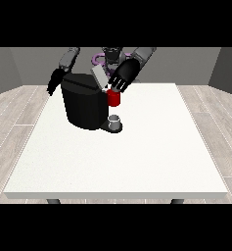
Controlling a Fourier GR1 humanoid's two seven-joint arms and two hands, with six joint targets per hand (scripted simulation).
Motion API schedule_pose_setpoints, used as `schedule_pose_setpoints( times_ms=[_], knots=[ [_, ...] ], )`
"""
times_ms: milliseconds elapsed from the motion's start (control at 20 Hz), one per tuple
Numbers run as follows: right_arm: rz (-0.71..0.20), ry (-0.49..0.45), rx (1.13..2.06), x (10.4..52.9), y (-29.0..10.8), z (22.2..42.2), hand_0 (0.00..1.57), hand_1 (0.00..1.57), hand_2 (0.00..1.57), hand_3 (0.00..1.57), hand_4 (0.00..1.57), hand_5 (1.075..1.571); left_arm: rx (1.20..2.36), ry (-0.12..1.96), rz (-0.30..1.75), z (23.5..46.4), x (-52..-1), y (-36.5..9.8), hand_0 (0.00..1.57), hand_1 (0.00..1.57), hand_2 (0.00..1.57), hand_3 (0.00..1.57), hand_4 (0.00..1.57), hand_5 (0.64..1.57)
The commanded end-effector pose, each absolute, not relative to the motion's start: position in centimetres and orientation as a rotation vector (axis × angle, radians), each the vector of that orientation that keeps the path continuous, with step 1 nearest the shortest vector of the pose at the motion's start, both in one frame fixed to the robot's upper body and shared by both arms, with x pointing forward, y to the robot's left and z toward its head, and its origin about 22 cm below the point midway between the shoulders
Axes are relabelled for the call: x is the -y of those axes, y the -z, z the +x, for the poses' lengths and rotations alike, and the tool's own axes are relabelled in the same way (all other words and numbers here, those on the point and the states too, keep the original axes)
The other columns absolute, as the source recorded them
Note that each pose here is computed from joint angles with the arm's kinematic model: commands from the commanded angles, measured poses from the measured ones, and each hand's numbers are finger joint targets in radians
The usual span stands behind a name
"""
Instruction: Insert the coffee pod into the coffee machine and close the lid
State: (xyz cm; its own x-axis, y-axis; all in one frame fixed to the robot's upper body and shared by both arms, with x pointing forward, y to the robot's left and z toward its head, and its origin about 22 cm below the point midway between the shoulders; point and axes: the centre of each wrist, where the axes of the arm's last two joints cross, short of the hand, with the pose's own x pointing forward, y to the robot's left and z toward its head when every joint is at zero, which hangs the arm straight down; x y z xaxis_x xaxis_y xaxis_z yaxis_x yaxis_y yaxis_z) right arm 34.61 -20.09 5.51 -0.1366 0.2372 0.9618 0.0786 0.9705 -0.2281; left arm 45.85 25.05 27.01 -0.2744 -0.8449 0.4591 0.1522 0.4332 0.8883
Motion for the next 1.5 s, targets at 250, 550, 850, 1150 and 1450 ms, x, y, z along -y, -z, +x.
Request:
schedule_pose_setpoints(
  times_ms=[250, 550, 850, 1150, 1450],
  knots=[
    [-0.227, -0.156, 1.703, 20.8, -5.3, 34.2, 0.00, 0.00, 0.00, 0.00, 0.03, 1.571, 1.516, 1.109, 0.609, 46.2, -24.8, -25.5, 1.20, 1.20, 1.25, 1.21, 0.44, 1.571],
    [-0.245, -0.125, 1.714, 21.1, -5.7, 34.9, 0.00, 0.00, 0.00, 0.00, 0.16, 1.571, 1.559, 1.097, 0.639, 46.3, -22.8, -26.2, 1.17, 1.17, 1.23, 1.19, 0.42, 1.571],
    [-0.230, -0.108, 1.704, 20.9, -6.1, 35.4, 0.00, 0.00, 0.00, 0.00, 0.00, 1.571, 1.588, 1.096, 0.641, 46.1, -23.9, -28.7, 1.22, 1.22, 1.26, 1.21, 0.38, 1.571],
    [-0.278, -0.112, 1.738, 20.7, -6.1, 35.0, 0.00, 0.00, 0.00, 0.00, 0.00, 1.571, 1.634, 1.110, 0.663, 46.0, -25.4, -28.4, 1.20, 1.20, 1.22, 1.18, 0.36, 1.571],
    [-0.265, -0.119, 1.739, 19.9, -6.2, 34.9, 0.00, 0.00, 0.00, 0.00, 0.00, 1.571, 1.606, 1.143, 0.778, 45.9, -25.3, -28.6, 1.21, 1.21, 1.23, 1.13, 0.00, 1.571]
  ],
)
